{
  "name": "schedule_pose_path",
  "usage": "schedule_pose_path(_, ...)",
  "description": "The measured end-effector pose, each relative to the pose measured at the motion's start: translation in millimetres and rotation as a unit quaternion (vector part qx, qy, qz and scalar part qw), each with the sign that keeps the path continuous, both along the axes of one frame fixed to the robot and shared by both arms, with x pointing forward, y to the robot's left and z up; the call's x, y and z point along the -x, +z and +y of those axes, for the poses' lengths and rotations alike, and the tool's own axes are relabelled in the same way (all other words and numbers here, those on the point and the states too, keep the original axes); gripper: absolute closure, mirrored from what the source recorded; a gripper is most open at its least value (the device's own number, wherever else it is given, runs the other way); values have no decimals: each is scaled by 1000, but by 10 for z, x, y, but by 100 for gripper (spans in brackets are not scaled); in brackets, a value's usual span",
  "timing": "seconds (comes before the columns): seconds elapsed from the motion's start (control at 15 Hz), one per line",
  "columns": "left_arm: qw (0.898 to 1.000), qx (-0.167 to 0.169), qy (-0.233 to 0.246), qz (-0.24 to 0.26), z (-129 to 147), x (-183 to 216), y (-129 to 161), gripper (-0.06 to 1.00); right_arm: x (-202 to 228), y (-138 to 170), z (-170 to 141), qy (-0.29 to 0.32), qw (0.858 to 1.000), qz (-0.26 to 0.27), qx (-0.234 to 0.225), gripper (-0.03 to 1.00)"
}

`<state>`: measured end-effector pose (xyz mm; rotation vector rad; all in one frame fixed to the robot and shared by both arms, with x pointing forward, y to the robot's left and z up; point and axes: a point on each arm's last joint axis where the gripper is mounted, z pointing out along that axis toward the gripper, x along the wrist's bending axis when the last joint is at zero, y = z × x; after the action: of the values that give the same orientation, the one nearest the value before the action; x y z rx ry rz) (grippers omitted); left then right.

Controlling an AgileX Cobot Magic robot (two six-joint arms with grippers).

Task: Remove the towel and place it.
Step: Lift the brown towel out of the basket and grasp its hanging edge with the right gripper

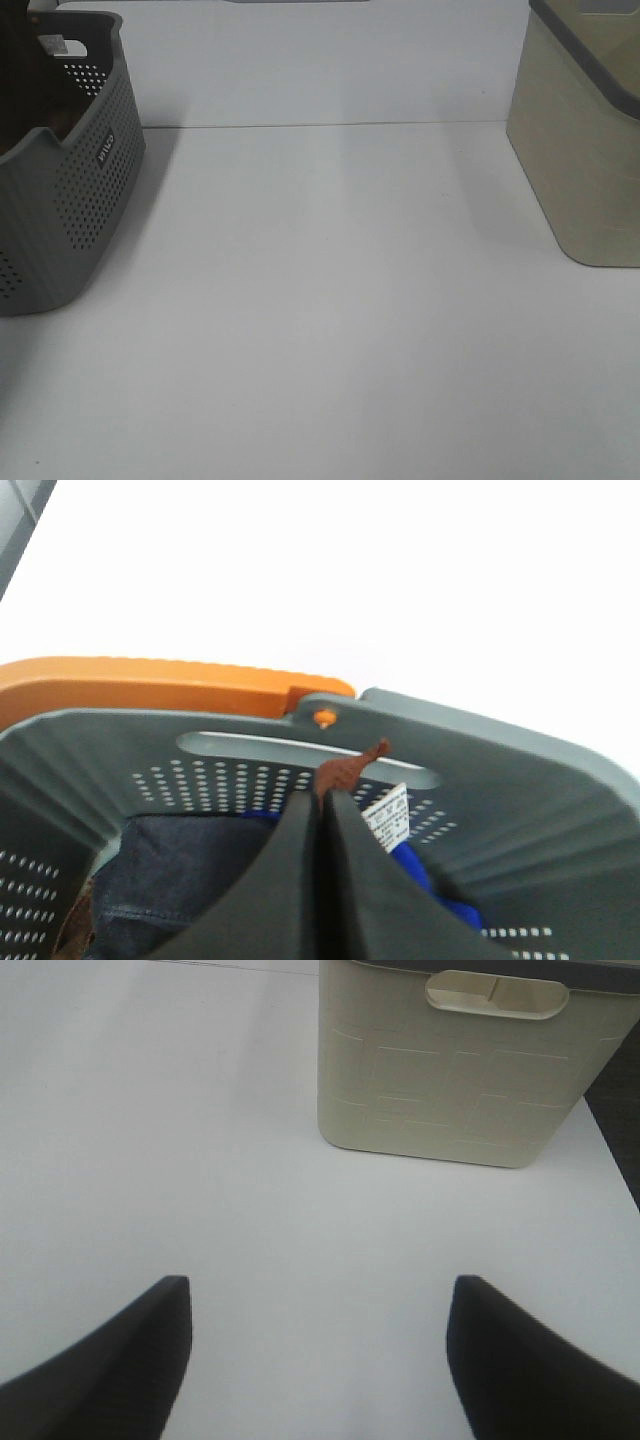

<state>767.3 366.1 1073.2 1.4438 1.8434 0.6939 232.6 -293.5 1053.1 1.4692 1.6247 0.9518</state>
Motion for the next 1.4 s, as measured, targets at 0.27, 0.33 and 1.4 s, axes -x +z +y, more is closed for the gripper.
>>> schedule_pose_path(0.27,993,4,-65,-96,-360,364,923,94,0,0,0,0,1000,0,0,28)
schedule_pose_path(0.33,988,1,-86,-127,-522,503,1188,94,0,0,0,0,1000,0,0,28)
schedule_pose_path(1.4,840,3,-511,-183,-3164,2603,2255,94,-531,197,335,137,978,43,-152,28)
